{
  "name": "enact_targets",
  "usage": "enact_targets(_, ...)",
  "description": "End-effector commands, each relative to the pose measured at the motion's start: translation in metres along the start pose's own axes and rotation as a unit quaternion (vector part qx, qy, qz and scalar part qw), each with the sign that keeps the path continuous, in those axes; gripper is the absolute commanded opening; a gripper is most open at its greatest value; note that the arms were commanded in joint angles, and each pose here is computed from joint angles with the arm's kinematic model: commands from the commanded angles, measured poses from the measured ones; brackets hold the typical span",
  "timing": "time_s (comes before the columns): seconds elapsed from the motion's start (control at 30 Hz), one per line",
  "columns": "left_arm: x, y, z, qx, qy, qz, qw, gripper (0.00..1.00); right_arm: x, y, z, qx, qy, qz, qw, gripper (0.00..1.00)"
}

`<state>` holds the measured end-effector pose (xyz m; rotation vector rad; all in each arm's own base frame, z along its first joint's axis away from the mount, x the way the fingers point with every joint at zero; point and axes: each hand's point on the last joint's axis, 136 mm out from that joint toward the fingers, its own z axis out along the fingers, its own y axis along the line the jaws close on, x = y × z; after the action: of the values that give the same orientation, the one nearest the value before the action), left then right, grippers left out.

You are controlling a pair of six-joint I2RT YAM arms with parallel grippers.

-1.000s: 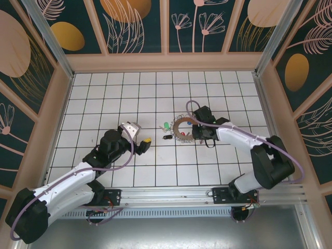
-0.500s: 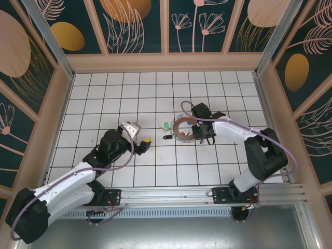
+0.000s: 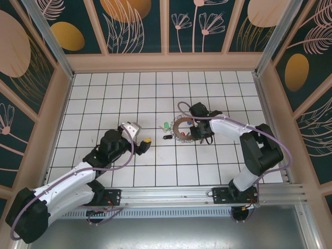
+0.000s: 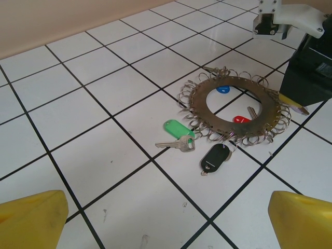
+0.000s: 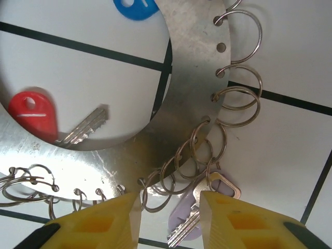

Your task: Put the keys on the keyring

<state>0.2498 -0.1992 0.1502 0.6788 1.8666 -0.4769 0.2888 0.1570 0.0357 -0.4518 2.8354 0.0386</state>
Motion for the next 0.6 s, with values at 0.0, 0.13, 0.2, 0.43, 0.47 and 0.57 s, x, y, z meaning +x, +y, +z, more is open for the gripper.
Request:
enact_targets(0.0, -0.017, -0.003, -0.001, 0.008, -0.023, 0.004, 1.000, 0.99, 0.003, 0.003, 0.005, -0.002, 0.016, -0.009, 1.000, 0.35)
enact_targets(0.13, -0.015, -0.003, 0.000, 0.010, -0.021, 0.005, 1.000, 0.99, 0.004, 0.012, 0.006, -0.006, 0.013, -0.017, 1.000, 0.34)
enact_targets(0.2, -0.016, -0.003, 0.000, 0.009, -0.021, 0.004, 1.000, 0.99, 0.005, 0.013, 0.007, -0.007, 0.014, -0.015, 1.000, 0.34)
enact_targets(0.43, -0.015, -0.002, 0.000, 0.008, -0.020, 0.003, 1.000, 0.98, 0.007, 0.006, 0.009, 0.017, 0.013, -0.014, 1.000, 0.26)
enact_targets(0.47, -0.015, -0.002, 0.000, 0.008, -0.019, 0.003, 1.000, 0.99, 0.006, 0.005, 0.008, 0.018, 0.011, -0.014, 1.000, 0.25)
enact_targets(0.57, -0.014, -0.003, 0.000, 0.008, -0.019, 0.003, 1.000, 0.99, 0.006, 0.004, 0.007, 0.019, 0.008, -0.012, 1.000, 0.23)
